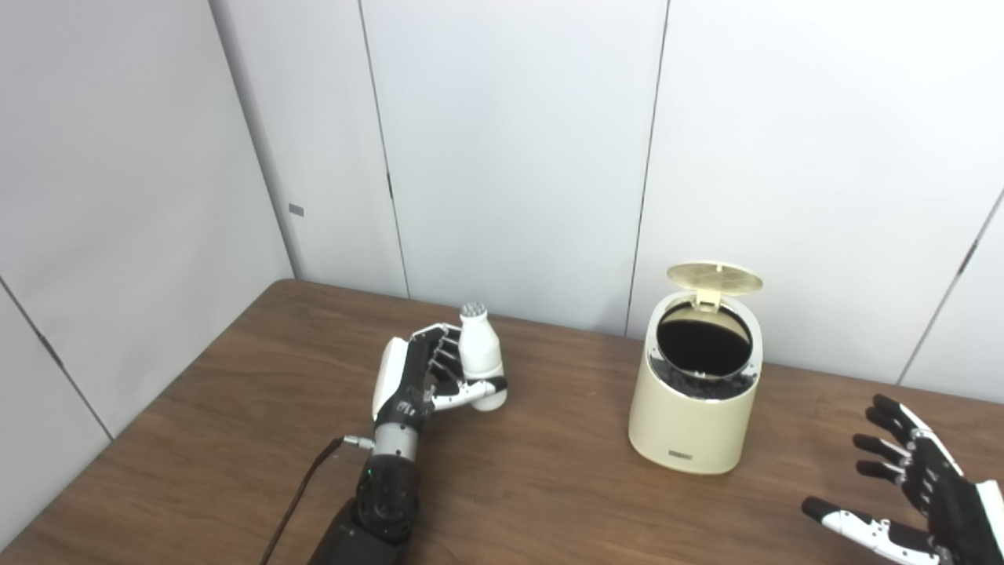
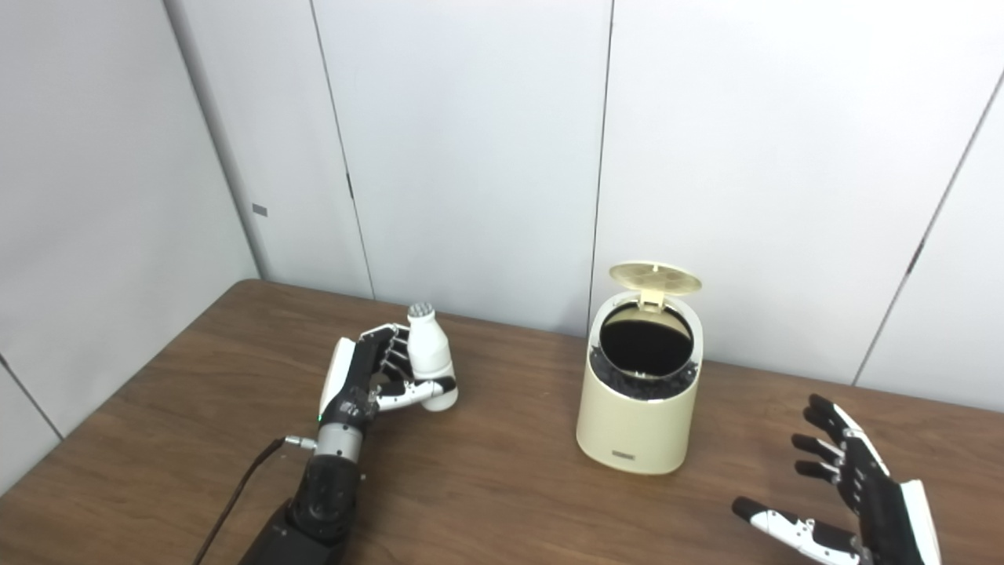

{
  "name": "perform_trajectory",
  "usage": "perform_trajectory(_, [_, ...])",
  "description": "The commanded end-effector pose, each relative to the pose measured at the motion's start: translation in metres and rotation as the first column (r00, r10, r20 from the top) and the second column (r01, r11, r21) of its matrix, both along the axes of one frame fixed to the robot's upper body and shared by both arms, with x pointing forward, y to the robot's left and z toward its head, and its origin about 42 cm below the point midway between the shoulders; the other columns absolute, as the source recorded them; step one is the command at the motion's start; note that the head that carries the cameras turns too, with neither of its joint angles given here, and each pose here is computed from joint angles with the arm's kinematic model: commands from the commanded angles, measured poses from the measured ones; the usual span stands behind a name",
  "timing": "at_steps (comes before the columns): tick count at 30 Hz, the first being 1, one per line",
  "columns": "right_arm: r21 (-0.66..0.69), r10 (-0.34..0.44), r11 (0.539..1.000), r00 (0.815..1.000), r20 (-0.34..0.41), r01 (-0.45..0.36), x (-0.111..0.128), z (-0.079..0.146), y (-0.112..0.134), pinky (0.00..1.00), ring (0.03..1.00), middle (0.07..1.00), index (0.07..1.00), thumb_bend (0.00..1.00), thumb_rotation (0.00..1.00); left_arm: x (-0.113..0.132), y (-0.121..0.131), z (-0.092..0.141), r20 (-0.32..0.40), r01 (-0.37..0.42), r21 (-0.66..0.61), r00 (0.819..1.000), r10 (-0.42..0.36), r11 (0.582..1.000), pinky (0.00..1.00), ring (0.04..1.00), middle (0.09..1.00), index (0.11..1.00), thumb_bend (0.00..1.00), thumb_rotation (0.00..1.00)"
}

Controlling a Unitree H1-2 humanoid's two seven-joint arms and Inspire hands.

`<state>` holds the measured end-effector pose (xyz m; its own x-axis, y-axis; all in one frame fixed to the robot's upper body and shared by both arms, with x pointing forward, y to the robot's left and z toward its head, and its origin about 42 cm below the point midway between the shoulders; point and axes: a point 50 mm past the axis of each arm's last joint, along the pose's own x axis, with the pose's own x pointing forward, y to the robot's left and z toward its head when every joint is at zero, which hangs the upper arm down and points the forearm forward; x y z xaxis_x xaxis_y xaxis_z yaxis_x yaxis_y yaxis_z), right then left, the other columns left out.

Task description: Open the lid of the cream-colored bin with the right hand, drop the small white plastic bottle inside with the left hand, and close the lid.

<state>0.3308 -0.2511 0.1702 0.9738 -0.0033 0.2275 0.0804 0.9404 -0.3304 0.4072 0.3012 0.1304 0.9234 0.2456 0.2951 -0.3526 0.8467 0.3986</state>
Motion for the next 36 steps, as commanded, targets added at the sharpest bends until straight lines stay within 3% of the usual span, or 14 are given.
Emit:
perform_trajectory(1, [-0.016,0.015,1.0,0.996,0.09,-0.014,0.005,0.02,0.002,0.67,0.768,0.854,0.861,0.76,0.0,0.013,-0.003,0.019,0.088,0.012,0.007,0.996,-0.013,1.0,0.33,0.415,0.471,0.524,0.5,0.0])
perform_trajectory(10, [0.006,0.012,1.0,0.996,0.084,-0.013,0.004,0.018,0.001,0.69,0.777,0.861,0.867,0.76,0.0,0.015,-0.009,0.014,0.099,0.034,0.004,0.994,-0.034,0.999,0.34,0.416,0.473,0.524,0.5,0.0])
perform_trajectory(17, [0.006,0.014,1.0,0.997,0.075,-0.014,0.007,0.013,0.004,0.72,0.788,0.866,0.874,0.77,0.0,0.007,-0.024,0.021,0.179,0.084,0.007,0.98,-0.084,0.996,0.31,0.405,0.463,0.532,0.5,0.0])
perform_trajectory(25, [-0.027,0.006,1.0,0.996,0.088,-0.004,0.013,0.002,0.009,0.68,0.758,0.853,0.863,0.78,0.0,0.003,-0.051,0.057,0.269,0.177,0.007,0.947,-0.172,0.984,0.3,0.401,0.466,0.527,0.5,0.0])
perform_trajectory(36, [-0.022,-0.003,1.0,0.996,0.086,0.005,0.019,-0.009,0.019,0.7,0.765,0.853,0.859,0.79,0.11,0.007,-0.071,0.122,0.347,0.266,0.092,0.895,-0.281,0.96,0.31,0.415,0.469,0.519,0.5,0.0])
